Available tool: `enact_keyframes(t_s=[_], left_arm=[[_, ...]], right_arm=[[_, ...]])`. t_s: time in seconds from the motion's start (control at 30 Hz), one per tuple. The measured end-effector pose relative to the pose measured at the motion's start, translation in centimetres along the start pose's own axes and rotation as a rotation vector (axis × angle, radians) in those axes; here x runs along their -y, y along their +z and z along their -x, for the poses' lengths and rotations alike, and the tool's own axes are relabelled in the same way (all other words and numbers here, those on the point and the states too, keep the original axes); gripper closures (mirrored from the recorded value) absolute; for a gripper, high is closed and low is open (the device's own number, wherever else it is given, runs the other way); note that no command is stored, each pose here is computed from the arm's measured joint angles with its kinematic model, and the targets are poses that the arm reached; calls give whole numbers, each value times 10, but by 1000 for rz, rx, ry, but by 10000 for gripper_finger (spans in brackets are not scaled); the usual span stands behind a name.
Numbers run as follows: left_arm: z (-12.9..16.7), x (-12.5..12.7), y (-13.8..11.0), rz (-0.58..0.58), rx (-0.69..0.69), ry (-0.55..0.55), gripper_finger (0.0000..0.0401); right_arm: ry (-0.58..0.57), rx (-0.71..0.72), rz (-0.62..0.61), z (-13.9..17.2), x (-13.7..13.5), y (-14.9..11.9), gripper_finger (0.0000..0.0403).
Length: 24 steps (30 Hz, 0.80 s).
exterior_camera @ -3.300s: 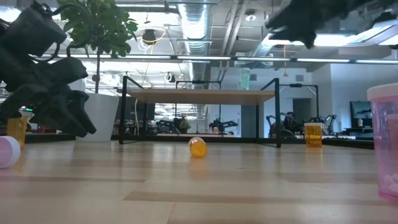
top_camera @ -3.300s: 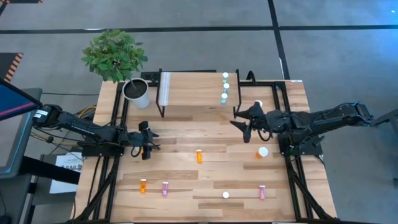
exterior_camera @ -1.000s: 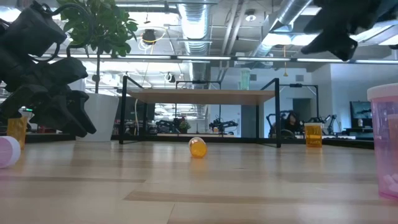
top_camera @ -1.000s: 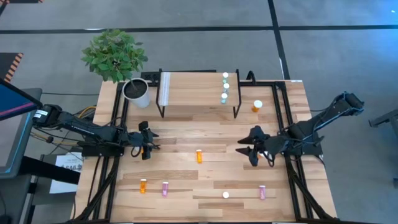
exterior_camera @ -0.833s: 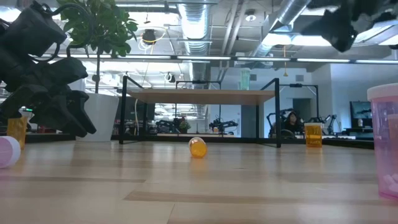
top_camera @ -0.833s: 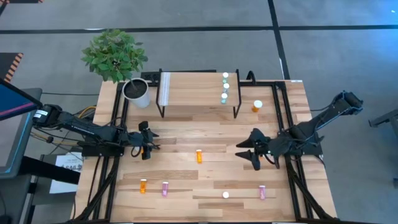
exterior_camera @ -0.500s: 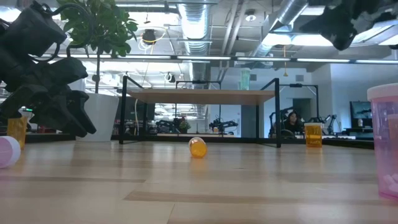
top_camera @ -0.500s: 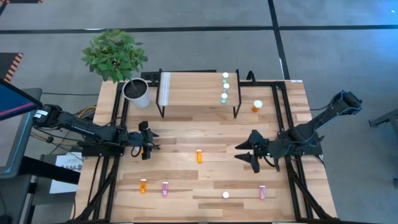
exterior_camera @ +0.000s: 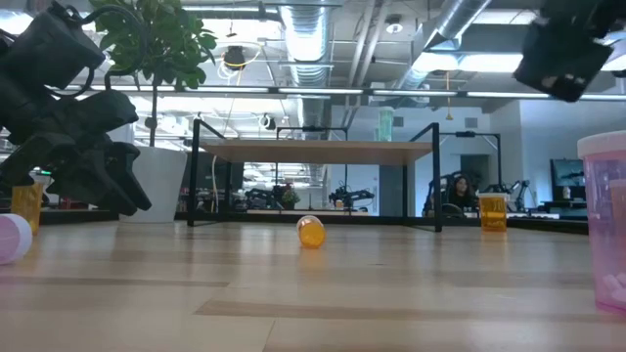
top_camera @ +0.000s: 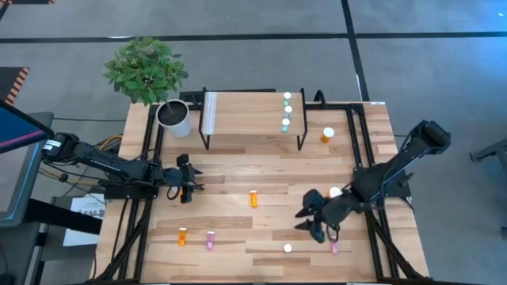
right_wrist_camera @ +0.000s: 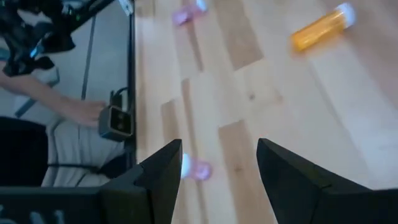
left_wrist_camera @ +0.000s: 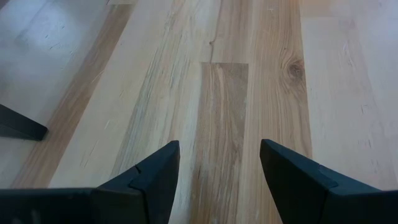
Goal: Pick and place medicine bottles onto shelf by color
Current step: Put the middle pink pill bottle on the shelf
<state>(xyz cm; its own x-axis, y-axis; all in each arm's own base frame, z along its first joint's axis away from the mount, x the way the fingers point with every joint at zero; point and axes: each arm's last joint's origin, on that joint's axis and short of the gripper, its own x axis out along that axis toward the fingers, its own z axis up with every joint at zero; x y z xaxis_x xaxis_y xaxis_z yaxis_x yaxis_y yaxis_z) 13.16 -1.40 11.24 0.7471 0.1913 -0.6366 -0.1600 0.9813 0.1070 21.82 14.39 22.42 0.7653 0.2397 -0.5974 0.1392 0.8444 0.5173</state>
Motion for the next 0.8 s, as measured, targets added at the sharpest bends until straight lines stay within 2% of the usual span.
enact_keyframes(t_s=[0.17, 0.37, 0.57, 0.8], left_arm=[[0, 0, 0, 0, 0, 0, 189], [0, 0, 0, 0, 0, 0, 189], [0, 0, 0, 0, 0, 0, 189], [0, 0, 0, -22, 1, 1, 189]], right_arm=[[21, -39, 76, -14, -34, 9, 173], [-55, -143, 186, -34, -63, 7, 173], [-88, -233, 188, -59, -66, -2, 173], [-129, -267, 181, -80, -66, -12, 173]])
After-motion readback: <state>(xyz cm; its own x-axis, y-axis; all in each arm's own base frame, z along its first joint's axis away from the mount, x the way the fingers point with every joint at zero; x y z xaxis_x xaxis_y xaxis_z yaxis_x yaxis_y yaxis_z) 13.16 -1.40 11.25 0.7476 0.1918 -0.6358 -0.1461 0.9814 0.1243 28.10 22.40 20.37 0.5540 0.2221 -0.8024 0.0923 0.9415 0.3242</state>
